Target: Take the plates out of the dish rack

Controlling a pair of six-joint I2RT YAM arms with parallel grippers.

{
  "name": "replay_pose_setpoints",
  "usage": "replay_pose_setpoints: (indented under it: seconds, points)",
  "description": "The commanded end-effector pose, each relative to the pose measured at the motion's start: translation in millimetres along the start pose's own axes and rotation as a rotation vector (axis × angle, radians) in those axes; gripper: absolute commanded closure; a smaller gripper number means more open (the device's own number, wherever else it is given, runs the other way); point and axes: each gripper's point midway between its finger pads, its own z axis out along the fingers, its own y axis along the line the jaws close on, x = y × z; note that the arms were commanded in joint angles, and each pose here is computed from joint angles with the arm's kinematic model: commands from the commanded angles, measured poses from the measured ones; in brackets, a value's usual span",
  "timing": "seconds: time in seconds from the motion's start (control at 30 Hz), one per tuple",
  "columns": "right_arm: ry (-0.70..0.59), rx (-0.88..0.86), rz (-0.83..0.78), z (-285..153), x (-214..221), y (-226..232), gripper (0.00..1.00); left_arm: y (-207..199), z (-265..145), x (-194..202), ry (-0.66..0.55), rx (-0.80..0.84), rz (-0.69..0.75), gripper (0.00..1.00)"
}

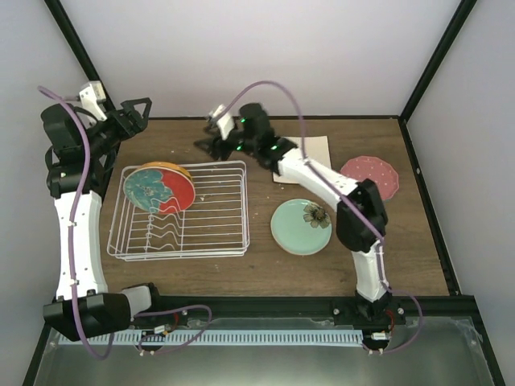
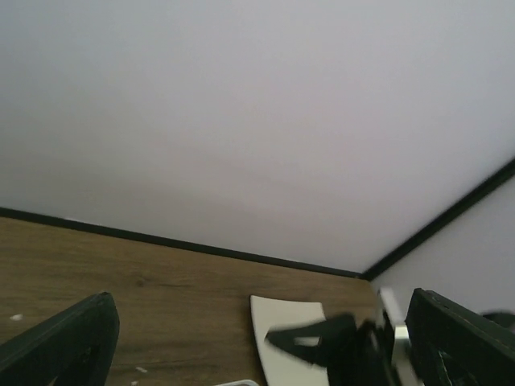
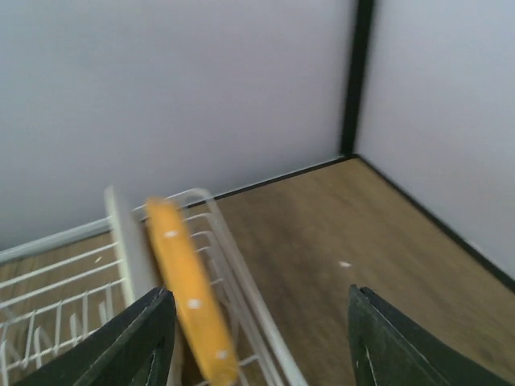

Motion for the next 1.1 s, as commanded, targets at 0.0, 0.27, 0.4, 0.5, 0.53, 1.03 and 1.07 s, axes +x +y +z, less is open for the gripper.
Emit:
replay_pose_setpoints:
  seconds: [0.0, 0.27, 0.4, 0.5, 0.53, 1.03, 1.07]
  points:
    - [-0.034, -0.111, -0.174, 27.4, -11.2, 48.1, 0.40, 35.8, -11.1, 2.2, -0.020, -0.164, -0.006, 0.00]
    - [-0.001, -0.223, -0.212, 59.0, 14.4, 96.4, 0.41, 61.3, -12.9, 21.6, 0.024, -0.225, -0.039, 0.00]
    - [0.018, -0.244, -0.211, 70.2, 24.4, 103.9, 0.42, 63.5, -11.9, 25.0, 0.034, -0.223, -0.039, 0.00]
    - [0.029, -0.258, -0.211, 80.3, 28.7, 108.7, 0.42, 63.7, -11.1, 27.3, 0.041, -0.218, -0.039, 0.00]
    - [0.035, -0.261, -0.211, 83.9, 31.0, 109.9, 0.43, 63.8, -10.9, 28.0, 0.043, -0.217, -0.040, 0.00]
    - [0.109, -0.279, -0.208, 113.9, 72.1, 129.3, 0.65, 63.0, -8.0, 35.0, 0.066, -0.189, -0.037, 0.00]
    - [0.109, -0.279, -0.209, 113.2, 71.2, 129.5, 0.72, 63.1, -7.7, 34.9, 0.066, -0.189, -0.038, 0.00]
